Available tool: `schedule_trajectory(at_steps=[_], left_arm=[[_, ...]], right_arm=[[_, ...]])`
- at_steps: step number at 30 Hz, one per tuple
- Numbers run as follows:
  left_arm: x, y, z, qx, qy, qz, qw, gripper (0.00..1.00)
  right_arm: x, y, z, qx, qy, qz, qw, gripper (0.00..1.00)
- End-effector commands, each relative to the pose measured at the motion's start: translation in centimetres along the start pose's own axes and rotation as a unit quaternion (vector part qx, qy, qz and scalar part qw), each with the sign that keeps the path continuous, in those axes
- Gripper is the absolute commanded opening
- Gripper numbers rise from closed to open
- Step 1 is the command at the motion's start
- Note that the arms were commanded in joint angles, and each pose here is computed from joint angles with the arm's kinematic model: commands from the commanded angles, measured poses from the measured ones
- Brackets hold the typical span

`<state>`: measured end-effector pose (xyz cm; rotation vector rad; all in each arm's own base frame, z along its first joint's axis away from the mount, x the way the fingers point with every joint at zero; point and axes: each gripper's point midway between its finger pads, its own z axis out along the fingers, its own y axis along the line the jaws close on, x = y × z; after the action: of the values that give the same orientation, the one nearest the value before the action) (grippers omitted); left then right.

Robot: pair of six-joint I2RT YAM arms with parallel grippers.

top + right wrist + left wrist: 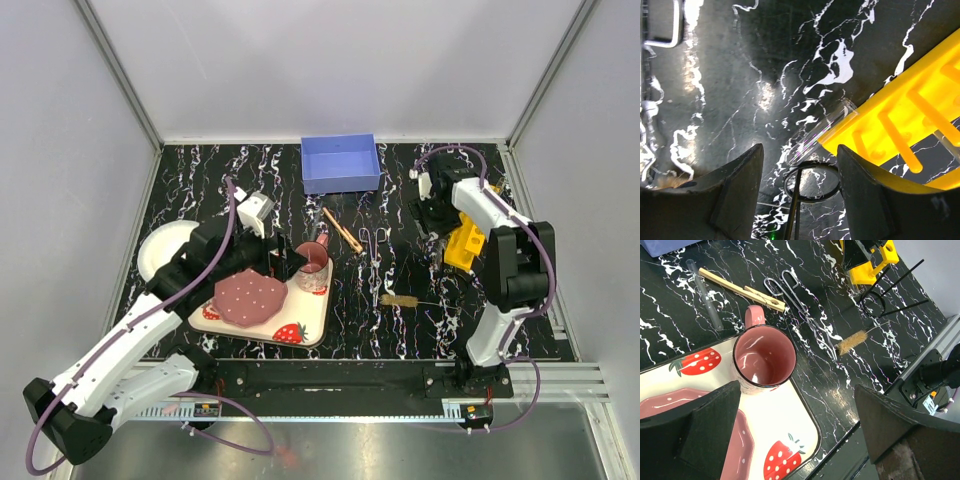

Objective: Organize the chemistry lab equipment

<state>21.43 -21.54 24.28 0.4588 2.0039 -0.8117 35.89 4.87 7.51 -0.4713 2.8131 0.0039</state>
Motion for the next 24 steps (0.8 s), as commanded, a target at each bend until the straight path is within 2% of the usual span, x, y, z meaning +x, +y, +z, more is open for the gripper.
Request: schedule_trajectory(at_steps=[1,14,24], left_arm=[[-0.8,0.3,-0.1,-0.008,-0.022,0.0,1.0,0.99],[-0.1,0.7,-0.1,-0.014,-0.019,-0.003,1.0,0.99],[-0.5,0.7,-0.4,-0.018,-0.022,0.002,1.0,0.99]], right_arm=[[0.4,-1.7,1.8,0.047,0.021,-0.001,0.999,0.64],[2.5,-2.4,3.7,0.067,0.07,-0.008,0.995,0.57],[3.3,-1.3,4.9,0.038,0.095,-0.003,0.995,0.54]])
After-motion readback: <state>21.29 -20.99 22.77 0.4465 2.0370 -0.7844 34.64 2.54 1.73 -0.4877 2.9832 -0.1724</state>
